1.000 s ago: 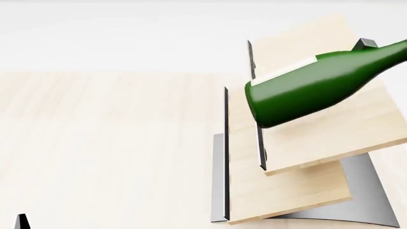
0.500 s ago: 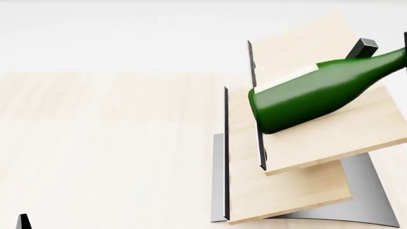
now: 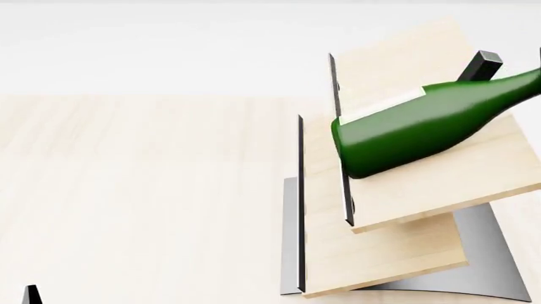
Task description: Put the wine bottle on the wine rack.
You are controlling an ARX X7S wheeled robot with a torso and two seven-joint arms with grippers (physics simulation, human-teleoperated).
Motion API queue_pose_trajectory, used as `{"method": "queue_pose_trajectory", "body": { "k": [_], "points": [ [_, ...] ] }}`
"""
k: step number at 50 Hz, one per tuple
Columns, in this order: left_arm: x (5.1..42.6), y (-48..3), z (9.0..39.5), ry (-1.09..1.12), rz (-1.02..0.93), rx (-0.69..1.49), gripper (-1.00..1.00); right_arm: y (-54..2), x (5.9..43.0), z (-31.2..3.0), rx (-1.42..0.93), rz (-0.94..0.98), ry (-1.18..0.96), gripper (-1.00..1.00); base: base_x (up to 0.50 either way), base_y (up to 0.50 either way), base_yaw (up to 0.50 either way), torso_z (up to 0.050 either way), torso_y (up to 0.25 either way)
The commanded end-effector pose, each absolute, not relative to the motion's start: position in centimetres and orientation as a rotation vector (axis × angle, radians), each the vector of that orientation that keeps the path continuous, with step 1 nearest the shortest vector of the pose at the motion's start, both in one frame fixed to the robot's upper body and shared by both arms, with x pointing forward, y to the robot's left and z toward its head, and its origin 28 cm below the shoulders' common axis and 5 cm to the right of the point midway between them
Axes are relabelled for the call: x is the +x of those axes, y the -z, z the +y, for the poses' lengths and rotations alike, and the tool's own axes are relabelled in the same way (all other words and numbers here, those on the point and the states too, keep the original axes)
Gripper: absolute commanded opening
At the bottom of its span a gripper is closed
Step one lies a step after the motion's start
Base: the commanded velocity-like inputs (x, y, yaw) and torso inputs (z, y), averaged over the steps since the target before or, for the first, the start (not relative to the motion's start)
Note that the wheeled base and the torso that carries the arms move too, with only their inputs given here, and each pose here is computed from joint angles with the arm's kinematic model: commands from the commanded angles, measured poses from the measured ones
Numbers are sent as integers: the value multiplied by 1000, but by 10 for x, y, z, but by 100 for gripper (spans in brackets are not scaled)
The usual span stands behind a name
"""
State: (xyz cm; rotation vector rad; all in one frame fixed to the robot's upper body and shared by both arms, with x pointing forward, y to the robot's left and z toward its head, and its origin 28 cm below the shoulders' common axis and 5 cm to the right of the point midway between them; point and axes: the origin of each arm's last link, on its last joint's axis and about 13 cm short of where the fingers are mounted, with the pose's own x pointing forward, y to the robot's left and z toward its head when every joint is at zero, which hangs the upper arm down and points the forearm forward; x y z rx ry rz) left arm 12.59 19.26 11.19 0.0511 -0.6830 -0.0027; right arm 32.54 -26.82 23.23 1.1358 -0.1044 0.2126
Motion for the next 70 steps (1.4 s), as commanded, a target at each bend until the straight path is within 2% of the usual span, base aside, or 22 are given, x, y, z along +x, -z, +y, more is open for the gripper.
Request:
{"method": "queue_pose_trajectory", "body": {
  "k": [1,31,32,51,70],
  "points": [
    [126,-112,193,2,-683,51,100,-225,323,-262,1120,-77,-208,-100,0,0,0,0,0],
    [126,-112,192,3,-682,53,100,-214,333,-270,1125,-73,-214,-100,0,0,0,0,0],
    [126,-112,192,4,-683,53,100,-215,333,-270,1123,-73,-218,100,0,0,0,0,0],
    [126,-112,192,7,-682,53,100,-226,323,-265,1101,-97,-266,100,0,0,0,0,0],
    [126,-111,192,3,-683,51,100,-232,300,-281,1140,-184,-245,100,0,0,0,0,0]
  ]
}}
